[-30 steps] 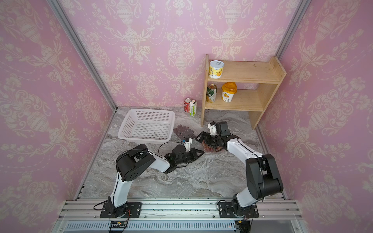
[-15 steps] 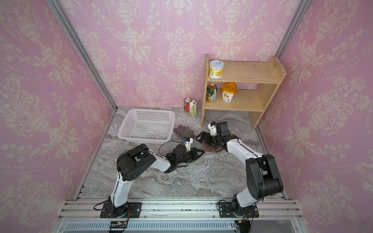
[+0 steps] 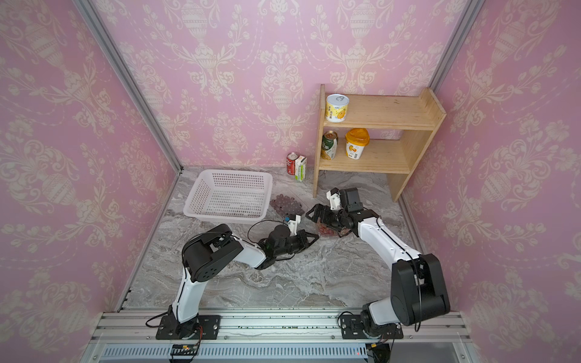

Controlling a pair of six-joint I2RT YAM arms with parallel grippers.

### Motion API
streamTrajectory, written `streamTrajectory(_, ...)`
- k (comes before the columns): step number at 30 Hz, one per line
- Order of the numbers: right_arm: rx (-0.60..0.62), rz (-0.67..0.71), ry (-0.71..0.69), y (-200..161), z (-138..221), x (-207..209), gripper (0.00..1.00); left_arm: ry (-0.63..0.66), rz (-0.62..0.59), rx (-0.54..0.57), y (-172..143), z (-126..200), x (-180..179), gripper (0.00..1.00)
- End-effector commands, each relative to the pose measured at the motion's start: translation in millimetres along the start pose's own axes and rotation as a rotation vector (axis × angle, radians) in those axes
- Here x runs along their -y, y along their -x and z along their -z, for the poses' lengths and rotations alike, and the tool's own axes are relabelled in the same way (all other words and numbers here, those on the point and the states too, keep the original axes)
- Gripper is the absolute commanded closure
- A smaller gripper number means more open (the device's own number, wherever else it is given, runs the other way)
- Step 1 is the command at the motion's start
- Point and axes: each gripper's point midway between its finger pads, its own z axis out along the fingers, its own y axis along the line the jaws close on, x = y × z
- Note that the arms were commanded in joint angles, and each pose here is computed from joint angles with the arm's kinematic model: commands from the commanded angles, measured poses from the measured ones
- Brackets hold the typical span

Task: Pack grapes into containers
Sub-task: Close the packing box at the center of the board, then reset both arms

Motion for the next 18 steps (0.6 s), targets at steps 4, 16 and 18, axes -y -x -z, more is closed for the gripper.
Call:
streamTrajectory(4,0.024,0.028,-0.02,-3.5,18.8,-4.4,0.04,0.055,0.001,0.007,0.7,1.2,-12.1,0.96)
streamTrajectory(16,0.077,0.028,-0.047,1.1,44.8,-2.6,0.01,0.05,-0.056,0.035,10.2,24.7,3.8,0.6)
streamTrajectory(18,0.092,0.029,-0.055,3.9,52.1,-2.9,0.0,0.041,-0.081,0.035,9.9,31.2,11.2,0.59)
